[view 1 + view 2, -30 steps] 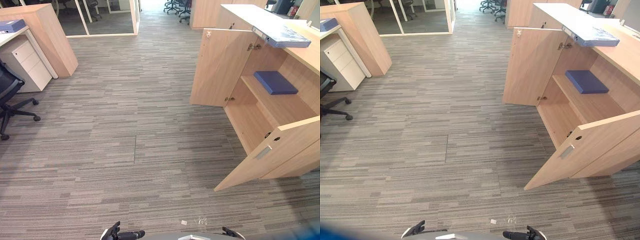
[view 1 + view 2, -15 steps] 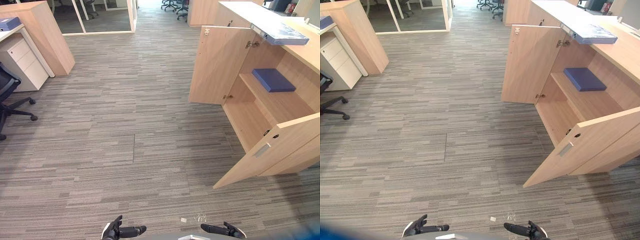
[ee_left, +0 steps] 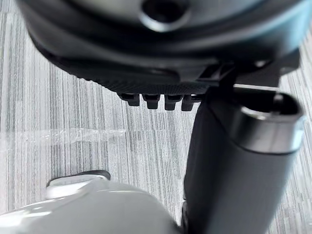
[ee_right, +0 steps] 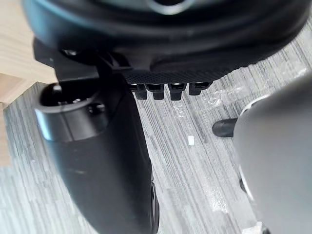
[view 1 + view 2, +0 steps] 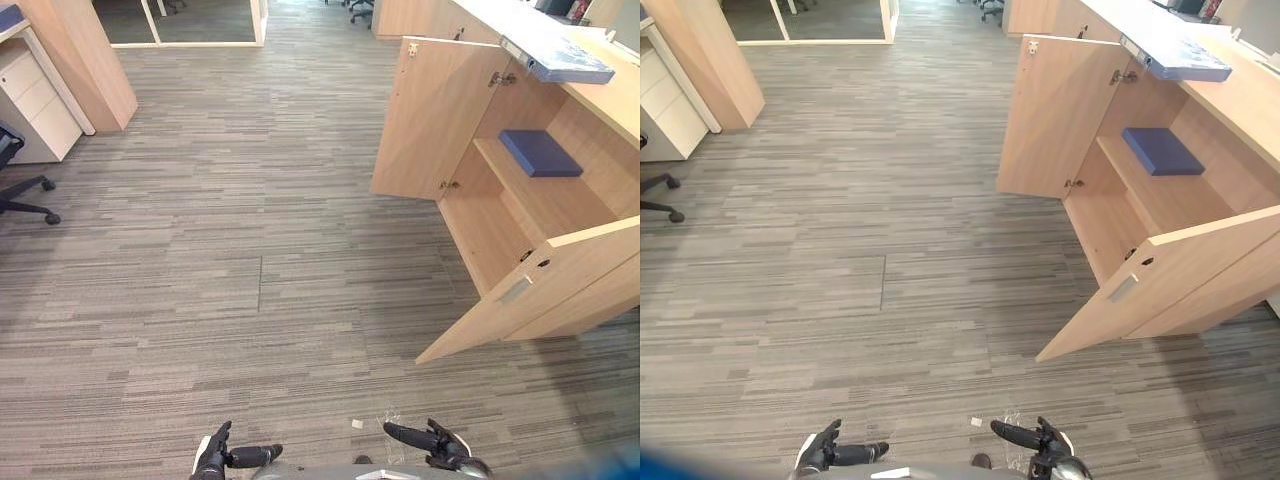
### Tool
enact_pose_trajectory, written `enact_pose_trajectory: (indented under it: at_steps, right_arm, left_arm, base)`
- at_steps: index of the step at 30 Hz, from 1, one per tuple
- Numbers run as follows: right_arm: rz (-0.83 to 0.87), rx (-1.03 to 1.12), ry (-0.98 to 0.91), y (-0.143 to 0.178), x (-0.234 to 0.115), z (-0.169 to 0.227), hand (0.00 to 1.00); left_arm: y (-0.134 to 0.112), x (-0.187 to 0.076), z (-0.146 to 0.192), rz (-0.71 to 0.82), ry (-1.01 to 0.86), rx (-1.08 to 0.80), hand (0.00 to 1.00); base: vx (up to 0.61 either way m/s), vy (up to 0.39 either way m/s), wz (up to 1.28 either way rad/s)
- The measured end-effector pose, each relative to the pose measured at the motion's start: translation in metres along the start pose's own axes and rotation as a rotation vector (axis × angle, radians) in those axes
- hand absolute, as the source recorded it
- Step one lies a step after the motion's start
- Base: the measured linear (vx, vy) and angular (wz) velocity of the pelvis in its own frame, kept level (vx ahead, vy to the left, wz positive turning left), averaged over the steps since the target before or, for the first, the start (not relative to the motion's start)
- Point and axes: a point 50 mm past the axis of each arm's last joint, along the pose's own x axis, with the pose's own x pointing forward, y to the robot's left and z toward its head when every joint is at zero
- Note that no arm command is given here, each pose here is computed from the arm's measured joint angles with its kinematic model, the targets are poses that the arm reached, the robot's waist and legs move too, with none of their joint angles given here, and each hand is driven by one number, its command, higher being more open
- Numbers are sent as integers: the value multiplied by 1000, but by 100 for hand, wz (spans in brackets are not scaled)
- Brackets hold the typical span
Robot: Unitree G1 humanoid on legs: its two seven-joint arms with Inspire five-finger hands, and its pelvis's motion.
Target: Walk over to the cabinet, pick up the folder, carry it to the office cabinet, place the folder inside the office cabinet, then close the office cabinet door
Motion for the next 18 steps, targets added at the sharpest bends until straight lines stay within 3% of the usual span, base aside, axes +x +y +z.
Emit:
enact_pose_trajectory:
  at_steps: [8, 12, 18]
  right_arm:
    - [-75, 152, 21, -20, 0, 1, 100]
    - [-107, 169, 49, -27, -1, -2, 100]
    - [-114, 303, 62, -21, -1, -9, 100]
  left_arm:
    - [-6, 0, 12, -6, -69, -118, 100]
    - [-6, 0, 9, -2, -51, -171, 100]
    - [17, 1, 4, 48, -16, -187, 100]
  base:
    - [95, 158, -29]
    - [318, 411, -19]
    - [427, 499, -39]
